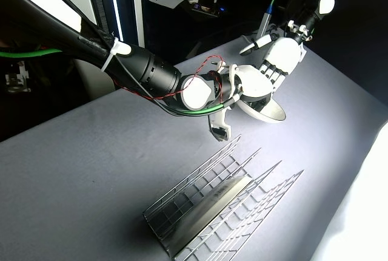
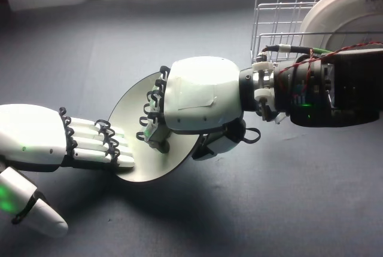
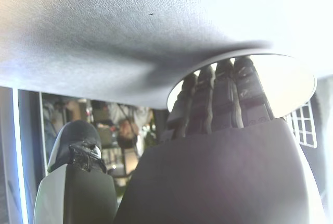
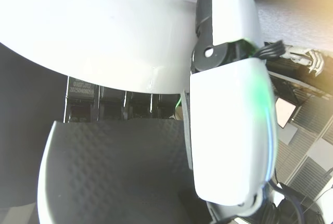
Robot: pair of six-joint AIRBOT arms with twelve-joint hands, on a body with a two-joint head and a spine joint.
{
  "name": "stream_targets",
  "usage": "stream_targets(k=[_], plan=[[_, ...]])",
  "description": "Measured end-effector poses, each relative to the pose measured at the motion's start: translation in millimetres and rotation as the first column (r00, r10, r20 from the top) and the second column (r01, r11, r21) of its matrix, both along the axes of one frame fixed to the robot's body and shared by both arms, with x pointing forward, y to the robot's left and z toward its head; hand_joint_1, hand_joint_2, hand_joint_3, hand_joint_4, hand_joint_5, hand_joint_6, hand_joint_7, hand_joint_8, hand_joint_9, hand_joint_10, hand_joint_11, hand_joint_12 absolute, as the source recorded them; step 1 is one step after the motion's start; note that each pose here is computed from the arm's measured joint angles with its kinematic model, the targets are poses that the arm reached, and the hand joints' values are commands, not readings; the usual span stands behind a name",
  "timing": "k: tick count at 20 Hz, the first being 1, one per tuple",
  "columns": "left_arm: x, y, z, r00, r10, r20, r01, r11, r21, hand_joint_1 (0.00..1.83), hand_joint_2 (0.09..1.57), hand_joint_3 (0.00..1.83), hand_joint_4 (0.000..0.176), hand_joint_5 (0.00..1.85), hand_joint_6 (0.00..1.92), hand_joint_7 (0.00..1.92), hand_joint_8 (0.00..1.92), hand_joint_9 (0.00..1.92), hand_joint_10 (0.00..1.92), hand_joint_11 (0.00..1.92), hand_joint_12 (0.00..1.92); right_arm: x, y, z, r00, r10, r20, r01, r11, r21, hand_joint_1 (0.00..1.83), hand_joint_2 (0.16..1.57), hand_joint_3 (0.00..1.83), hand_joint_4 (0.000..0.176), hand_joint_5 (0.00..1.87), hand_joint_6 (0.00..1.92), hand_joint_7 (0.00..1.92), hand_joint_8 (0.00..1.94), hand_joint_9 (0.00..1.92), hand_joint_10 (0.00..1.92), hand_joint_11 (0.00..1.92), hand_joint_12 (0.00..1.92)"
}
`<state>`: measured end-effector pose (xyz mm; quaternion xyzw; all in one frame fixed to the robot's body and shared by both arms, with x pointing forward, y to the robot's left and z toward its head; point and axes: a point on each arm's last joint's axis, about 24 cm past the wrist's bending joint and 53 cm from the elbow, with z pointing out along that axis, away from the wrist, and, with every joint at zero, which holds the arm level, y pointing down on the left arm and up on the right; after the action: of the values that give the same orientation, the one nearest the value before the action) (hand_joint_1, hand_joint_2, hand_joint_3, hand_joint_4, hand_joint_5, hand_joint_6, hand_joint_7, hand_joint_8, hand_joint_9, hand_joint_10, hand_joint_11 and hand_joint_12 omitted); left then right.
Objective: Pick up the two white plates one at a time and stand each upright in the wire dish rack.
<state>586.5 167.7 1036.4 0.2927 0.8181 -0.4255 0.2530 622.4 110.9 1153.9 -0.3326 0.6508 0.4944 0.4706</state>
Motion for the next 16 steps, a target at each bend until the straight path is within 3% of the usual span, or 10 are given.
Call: stream_targets(k=[4,7,8,10,11,13,16], plan=[[7.4,-6.4,12.4,0.9993,-0.022,0.030,0.022,0.9998,-0.003,0.00,1.08,0.00,0.000,0.06,0.00,0.01,0.00,0.00,0.00,0.00,0.00,-0.8,-3.7,12.5,1.000,-0.014,-0.025,0.015,0.999,0.032,1.40,1.04,0.00,0.000,1.01,0.87,1.16,0.60,1.16,0.87,1.01,0.96],[20.2,-13.2,33.0,0.9949,-0.036,0.094,0.037,0.9993,-0.010,0.00,1.09,0.00,0.000,0.06,0.00,0.02,0.00,0.00,0.00,0.00,0.00,-4.1,-12.2,27.9,0.998,-0.029,-0.053,0.032,0.997,0.066,1.40,1.03,0.00,0.000,1.07,0.78,1.19,0.56,1.12,0.93,0.96,1.03],[25.8,-12.6,41.1,0.9923,-0.031,0.120,0.033,0.9994,-0.010,0.00,1.09,0.00,0.000,0.06,0.00,0.01,0.00,0.00,0.00,0.00,0.00,-5.2,-15.9,32.1,0.998,-0.033,-0.057,0.038,0.997,0.072,1.40,1.02,0.00,0.000,1.05,0.76,1.26,0.43,1.16,0.88,1.00,1.02],[39.7,-10.9,62.4,0.9855,-0.005,0.169,0.011,0.9995,-0.031,0.00,1.10,0.01,0.000,0.07,0.01,0.02,0.00,0.00,0.00,0.00,0.00,-7.0,-22.8,38.5,0.997,-0.046,-0.069,0.052,0.995,0.079,1.40,1.03,0.00,0.000,1.04,0.78,1.22,0.51,1.16,0.89,1.00,0.98],[47.1,-10.7,78.6,0.9808,0.016,0.194,-0.004,0.9982,-0.061,0.00,1.10,0.01,0.000,0.08,0.01,0.04,0.01,0.00,0.00,0.00,0.00,-9.6,-23.5,40.9,0.996,-0.047,-0.074,0.053,0.995,0.082,1.40,1.06,0.00,0.000,0.94,0.92,1.11,0.70,1.15,0.90,1.02,0.97],[53.8,-11.9,94.0,0.9744,0.031,0.222,-0.012,0.9962,-0.087,0.00,1.10,0.00,0.000,0.08,0.01,0.03,0.01,0.00,0.00,0.00,0.00,-12.2,-23.3,44.0,0.996,-0.048,-0.075,0.054,0.995,0.082,1.39,1.06,0.00,0.000,0.95,0.94,1.11,0.71,1.14,0.91,1.01,0.96],[58.0,-11.2,106.3,0.9668,0.034,0.253,-0.010,0.9955,-0.094,0.00,1.10,0.00,0.000,0.08,0.01,0.03,0.00,0.00,0.00,0.00,0.00,-14.5,-26.6,59.9,0.993,-0.057,-0.102,0.069,0.991,0.118,1.40,1.03,0.00,0.000,1.07,0.74,1.15,0.64,1.15,0.88,1.04,0.91]])
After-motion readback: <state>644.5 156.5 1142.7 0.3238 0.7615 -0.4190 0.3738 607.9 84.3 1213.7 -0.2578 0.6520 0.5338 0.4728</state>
